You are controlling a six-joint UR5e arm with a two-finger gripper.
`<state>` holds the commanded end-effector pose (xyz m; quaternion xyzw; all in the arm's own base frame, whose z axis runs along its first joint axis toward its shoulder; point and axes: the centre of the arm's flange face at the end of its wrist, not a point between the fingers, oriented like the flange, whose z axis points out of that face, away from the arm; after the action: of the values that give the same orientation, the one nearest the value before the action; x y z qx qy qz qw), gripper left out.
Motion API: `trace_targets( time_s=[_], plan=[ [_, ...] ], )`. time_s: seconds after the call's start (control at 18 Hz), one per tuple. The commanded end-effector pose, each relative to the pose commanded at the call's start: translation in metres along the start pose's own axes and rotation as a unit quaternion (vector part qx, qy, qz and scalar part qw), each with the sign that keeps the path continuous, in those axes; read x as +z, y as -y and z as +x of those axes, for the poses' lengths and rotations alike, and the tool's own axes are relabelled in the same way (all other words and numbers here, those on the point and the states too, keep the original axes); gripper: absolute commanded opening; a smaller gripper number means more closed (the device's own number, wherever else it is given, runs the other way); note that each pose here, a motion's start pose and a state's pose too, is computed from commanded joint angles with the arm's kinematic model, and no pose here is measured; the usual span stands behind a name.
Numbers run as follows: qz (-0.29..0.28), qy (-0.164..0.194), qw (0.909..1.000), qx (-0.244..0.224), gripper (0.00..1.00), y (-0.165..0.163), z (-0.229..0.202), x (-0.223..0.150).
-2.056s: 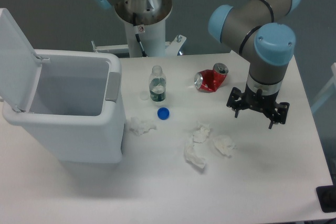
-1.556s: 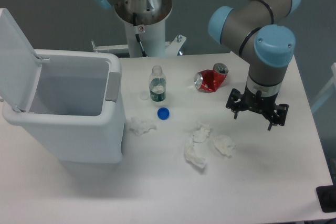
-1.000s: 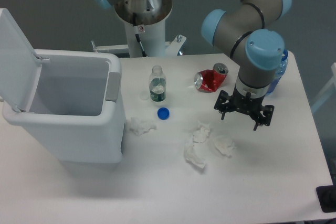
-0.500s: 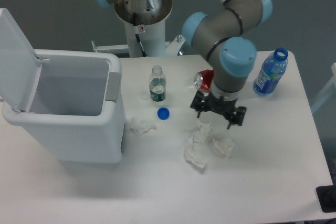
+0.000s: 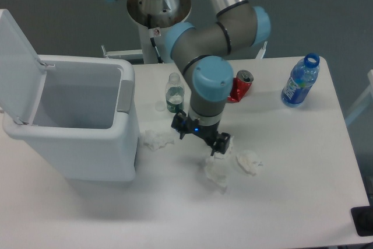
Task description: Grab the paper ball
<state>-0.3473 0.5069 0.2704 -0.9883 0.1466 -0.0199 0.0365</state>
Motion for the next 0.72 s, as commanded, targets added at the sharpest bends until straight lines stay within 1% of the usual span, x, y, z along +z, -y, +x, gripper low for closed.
trace_targets(
  time_s=[0.11, 0.28, 0.5, 0.61, 0.72],
  plan=[
    [-0.006, -0.012, 0.9997, 0.018, 1.00, 0.006, 0.010, 0.014],
    [-0.010, -0.022, 0.9991, 0.035, 1.00, 0.007, 0.018, 0.023],
    [-0.018, -0.044, 0.9939, 0.099, 1.00, -0.002, 0.031, 0.042],
    [-0.019, -0.047, 0.9904, 0.129, 1.00, -0.005, 0.033, 0.045],
    [-0.020, -0.049, 0.9886, 0.141, 1.00, -0.003, 0.035, 0.047]
  ],
)
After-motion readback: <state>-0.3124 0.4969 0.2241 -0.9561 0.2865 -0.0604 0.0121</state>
